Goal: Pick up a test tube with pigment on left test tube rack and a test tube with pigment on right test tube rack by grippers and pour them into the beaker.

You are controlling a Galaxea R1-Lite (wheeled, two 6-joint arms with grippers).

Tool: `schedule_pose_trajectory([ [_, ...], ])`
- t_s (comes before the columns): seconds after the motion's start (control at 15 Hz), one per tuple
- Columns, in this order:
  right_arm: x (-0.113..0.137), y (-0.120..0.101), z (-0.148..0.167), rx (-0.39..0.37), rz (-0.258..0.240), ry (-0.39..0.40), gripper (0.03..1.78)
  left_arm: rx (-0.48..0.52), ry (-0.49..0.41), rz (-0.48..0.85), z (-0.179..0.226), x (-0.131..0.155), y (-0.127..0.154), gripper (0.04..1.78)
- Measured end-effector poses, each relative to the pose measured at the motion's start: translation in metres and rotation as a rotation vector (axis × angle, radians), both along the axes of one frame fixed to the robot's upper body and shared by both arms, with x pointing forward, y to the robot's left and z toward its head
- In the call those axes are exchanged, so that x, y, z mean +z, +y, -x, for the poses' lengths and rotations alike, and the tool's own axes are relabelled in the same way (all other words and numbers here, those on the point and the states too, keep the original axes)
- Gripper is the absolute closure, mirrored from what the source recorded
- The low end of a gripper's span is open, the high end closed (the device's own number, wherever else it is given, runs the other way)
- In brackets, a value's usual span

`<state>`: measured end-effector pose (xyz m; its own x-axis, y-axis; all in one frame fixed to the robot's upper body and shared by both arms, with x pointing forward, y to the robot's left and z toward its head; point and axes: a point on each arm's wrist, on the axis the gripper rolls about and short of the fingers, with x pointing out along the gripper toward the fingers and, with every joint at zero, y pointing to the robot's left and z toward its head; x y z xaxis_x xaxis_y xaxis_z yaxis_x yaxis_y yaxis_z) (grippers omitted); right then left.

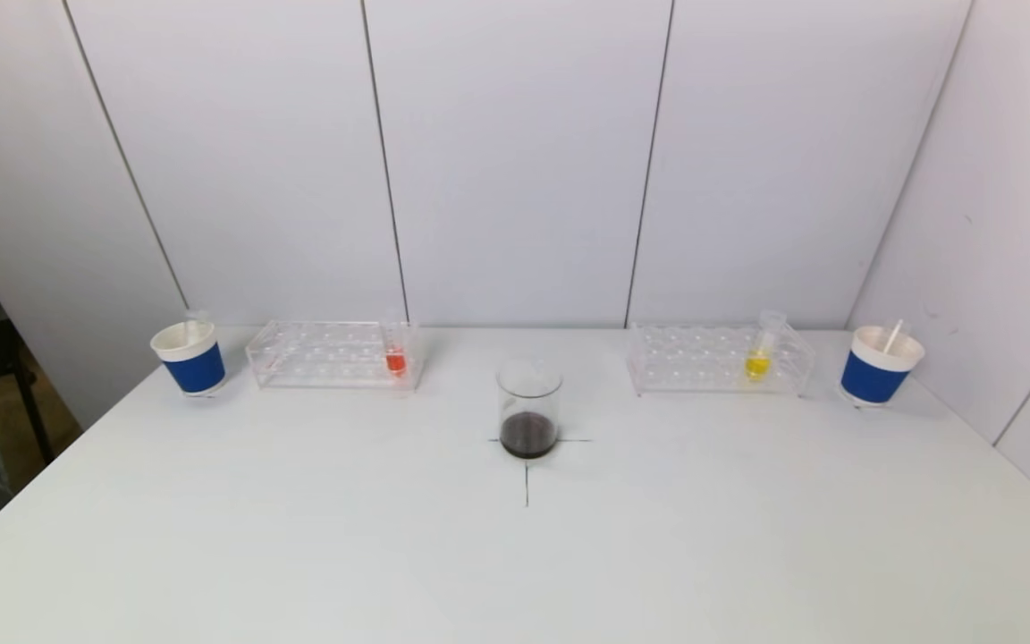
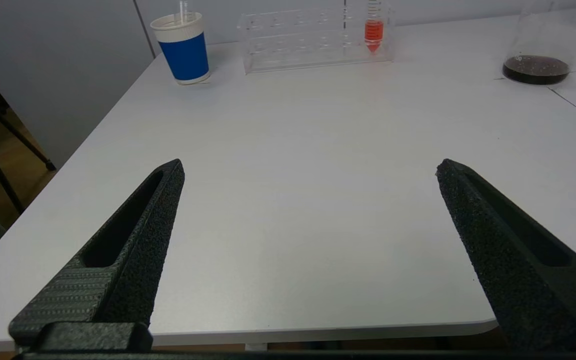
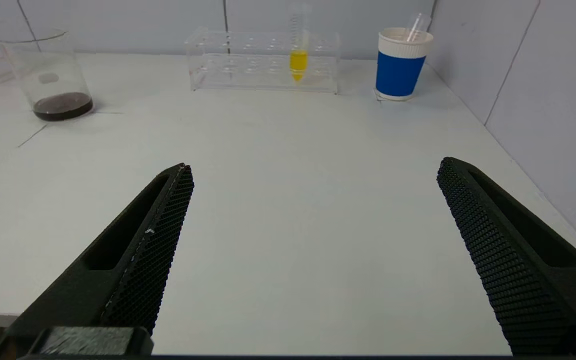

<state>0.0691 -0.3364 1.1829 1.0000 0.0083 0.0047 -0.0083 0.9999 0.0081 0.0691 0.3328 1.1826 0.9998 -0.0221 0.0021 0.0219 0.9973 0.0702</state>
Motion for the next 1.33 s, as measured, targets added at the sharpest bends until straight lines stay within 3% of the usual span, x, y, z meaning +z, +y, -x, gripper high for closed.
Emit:
schedule_pose_trajectory([
  [0.53,0.0003,-0.0005,0.0000,-0.021,-0.033,-0.003,0.04,0.000,0.000,0.000,0.0000,0.0000,0.0000,0.06],
  [1.33,0.0004,-0.0006,-0.0001,-0.025,-0.038,-0.003,0.04,0.001,0.000,0.000,0.0000,0.0000,0.0000,0.06],
])
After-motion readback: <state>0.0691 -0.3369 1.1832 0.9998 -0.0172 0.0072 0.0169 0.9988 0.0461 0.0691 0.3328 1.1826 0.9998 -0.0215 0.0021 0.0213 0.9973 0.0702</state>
